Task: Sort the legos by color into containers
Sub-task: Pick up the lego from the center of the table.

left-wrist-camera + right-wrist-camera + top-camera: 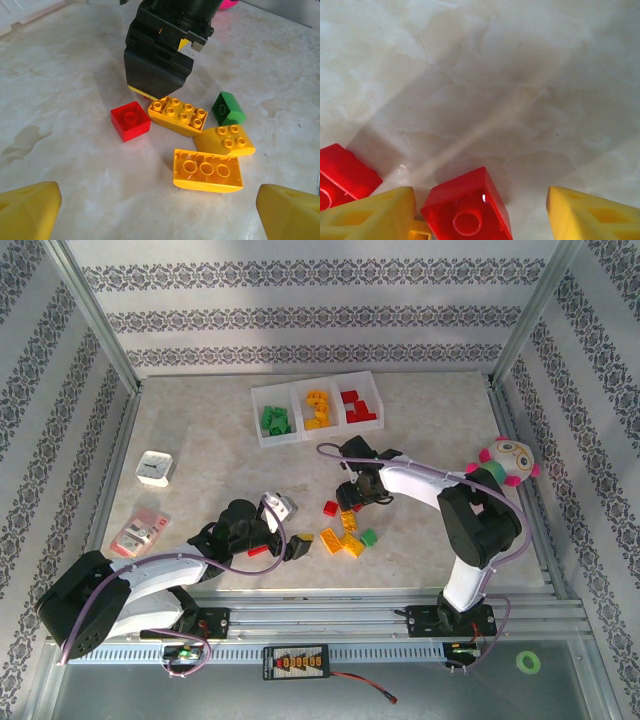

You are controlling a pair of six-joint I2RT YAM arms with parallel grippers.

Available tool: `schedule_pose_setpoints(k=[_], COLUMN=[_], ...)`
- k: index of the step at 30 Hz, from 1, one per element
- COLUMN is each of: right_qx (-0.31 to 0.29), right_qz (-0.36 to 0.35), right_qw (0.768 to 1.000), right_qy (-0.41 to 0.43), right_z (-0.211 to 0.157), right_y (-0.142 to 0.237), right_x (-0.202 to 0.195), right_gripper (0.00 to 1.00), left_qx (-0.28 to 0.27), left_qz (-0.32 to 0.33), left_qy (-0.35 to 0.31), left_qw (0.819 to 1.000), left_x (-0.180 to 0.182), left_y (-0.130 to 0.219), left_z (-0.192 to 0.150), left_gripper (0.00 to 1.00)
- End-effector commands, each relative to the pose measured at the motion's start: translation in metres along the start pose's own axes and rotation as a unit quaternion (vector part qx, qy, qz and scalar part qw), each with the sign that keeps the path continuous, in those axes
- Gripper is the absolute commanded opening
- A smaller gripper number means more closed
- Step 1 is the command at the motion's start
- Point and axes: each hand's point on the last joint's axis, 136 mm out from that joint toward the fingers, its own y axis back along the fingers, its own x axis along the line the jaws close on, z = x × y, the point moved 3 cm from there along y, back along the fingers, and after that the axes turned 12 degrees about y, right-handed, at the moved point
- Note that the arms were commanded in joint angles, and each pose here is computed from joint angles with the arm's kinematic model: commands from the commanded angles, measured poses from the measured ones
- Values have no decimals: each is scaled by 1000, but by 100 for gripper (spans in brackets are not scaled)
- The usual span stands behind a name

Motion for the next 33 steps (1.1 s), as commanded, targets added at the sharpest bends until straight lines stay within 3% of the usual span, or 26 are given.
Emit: schedule_pose_setpoints(k=[1, 6, 11, 19, 25, 33], right_qx=[22, 30, 24, -13, -78, -216], right_qz=[6, 9, -1, -13, -44, -87], right_qw=[1000, 999, 999, 998, 994, 965], right_qy=[-18, -39, -47, -61, -69, -117], right_z=[-2, -3, -2, 12, 46, 131], right_y=[-6, -12, -9, 13, 42, 75], right_x=[-4, -8, -11, -16, -29, -82], right_gripper=[66, 56, 41, 31, 28, 23], left_qx=[-27, -25, -24, -27, -48, -60], left_qz=[-24, -23, -23, -24, -17, -6], left_qy=[-17, -17, -20, -20, -7, -6], left_qw=[999, 999, 999, 999, 999, 998], left_x=[-11, -11, -11, -11, -8, -5], left_y=[-1, -1, -1, -3, -4, -3], left_z=[19, 18, 18, 19, 23, 27], left_gripper=[100, 99, 99, 99, 99, 99])
